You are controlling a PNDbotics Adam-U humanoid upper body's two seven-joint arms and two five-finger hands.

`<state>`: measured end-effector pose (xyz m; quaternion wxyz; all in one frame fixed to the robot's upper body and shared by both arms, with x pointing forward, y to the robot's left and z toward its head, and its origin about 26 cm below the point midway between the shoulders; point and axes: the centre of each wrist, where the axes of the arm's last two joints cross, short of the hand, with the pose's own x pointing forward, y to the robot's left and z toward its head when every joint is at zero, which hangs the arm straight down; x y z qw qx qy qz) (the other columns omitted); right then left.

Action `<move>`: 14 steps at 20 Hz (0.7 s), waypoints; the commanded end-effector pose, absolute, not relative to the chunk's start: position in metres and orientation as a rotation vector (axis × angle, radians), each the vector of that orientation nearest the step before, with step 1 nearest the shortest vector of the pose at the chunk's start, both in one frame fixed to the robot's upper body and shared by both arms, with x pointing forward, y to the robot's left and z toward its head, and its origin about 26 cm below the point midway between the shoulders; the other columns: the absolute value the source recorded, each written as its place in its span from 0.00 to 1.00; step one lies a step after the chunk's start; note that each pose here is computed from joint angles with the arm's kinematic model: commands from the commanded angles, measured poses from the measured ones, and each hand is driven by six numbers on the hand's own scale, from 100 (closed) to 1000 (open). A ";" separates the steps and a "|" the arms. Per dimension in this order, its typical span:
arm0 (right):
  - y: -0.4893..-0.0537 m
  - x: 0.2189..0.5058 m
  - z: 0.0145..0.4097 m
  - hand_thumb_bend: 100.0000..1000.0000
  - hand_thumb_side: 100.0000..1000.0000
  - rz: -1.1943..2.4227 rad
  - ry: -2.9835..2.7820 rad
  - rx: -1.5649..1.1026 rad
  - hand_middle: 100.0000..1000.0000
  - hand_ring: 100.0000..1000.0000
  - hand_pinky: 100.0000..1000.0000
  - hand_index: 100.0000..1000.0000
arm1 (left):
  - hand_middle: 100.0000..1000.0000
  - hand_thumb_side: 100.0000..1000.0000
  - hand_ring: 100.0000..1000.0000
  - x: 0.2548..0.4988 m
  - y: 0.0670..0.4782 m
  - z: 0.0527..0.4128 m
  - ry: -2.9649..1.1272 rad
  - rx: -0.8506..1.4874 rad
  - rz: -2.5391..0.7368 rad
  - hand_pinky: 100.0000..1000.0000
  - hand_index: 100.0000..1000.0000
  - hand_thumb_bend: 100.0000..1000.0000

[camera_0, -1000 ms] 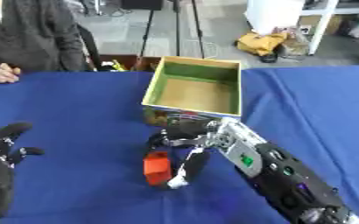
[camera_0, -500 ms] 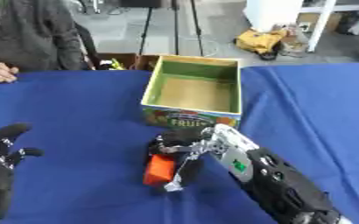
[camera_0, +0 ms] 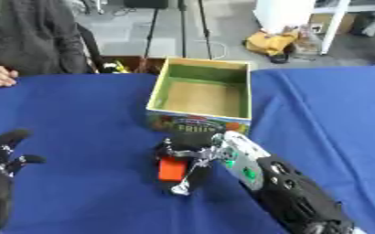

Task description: Pick up objects on the table and place them in the box.

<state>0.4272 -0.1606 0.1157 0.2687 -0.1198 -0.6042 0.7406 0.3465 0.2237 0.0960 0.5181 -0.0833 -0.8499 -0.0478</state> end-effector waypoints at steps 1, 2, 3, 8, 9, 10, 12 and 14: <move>-0.181 0.432 0.128 0.00 0.11 1.941 -1.640 -0.395 0.62 0.40 0.00 0.75 | 0.65 0.78 0.89 0.347 0.225 0.105 -2.070 -0.190 -0.123 0.49 0.69 0.70; -0.185 0.433 0.132 0.00 0.10 1.926 -1.648 -0.408 0.61 0.39 0.00 0.75 | 0.65 0.78 0.89 0.347 0.226 0.105 -2.071 -0.188 -0.122 0.49 0.69 0.70; -0.189 0.434 0.137 0.00 0.09 1.910 -1.655 -0.428 0.61 0.39 0.00 0.75 | 0.65 0.78 0.89 0.347 0.226 0.105 -2.071 -0.186 -0.122 0.49 0.69 0.70; -0.225 0.439 0.164 0.00 0.05 1.797 -1.678 -0.554 0.59 0.37 0.00 0.74 | 0.65 0.78 0.89 0.346 0.229 0.105 -2.073 -0.173 -0.121 0.49 0.69 0.70; -0.233 0.439 0.173 0.00 0.04 1.761 -1.697 -0.580 0.59 0.37 0.00 0.74 | 0.65 0.78 0.89 0.346 0.230 0.105 -2.073 -0.169 -0.120 0.49 0.69 0.70; -0.239 0.439 0.181 0.00 0.03 1.729 -1.715 -0.600 0.59 0.37 0.00 0.74 | 0.65 0.78 0.89 0.346 0.230 0.105 -2.072 -0.167 -0.119 0.49 0.69 0.70; -0.250 0.437 0.198 0.00 0.03 1.666 -1.752 -0.641 0.58 0.37 0.00 0.74 | 0.65 0.78 0.89 0.345 0.230 0.104 -2.070 -0.165 -0.119 0.49 0.69 0.70; -0.260 0.437 0.216 0.00 0.02 1.600 -1.780 -0.685 0.58 0.37 0.00 0.74 | 0.65 0.78 0.89 0.345 0.230 0.104 -2.068 -0.168 -0.122 0.49 0.69 0.70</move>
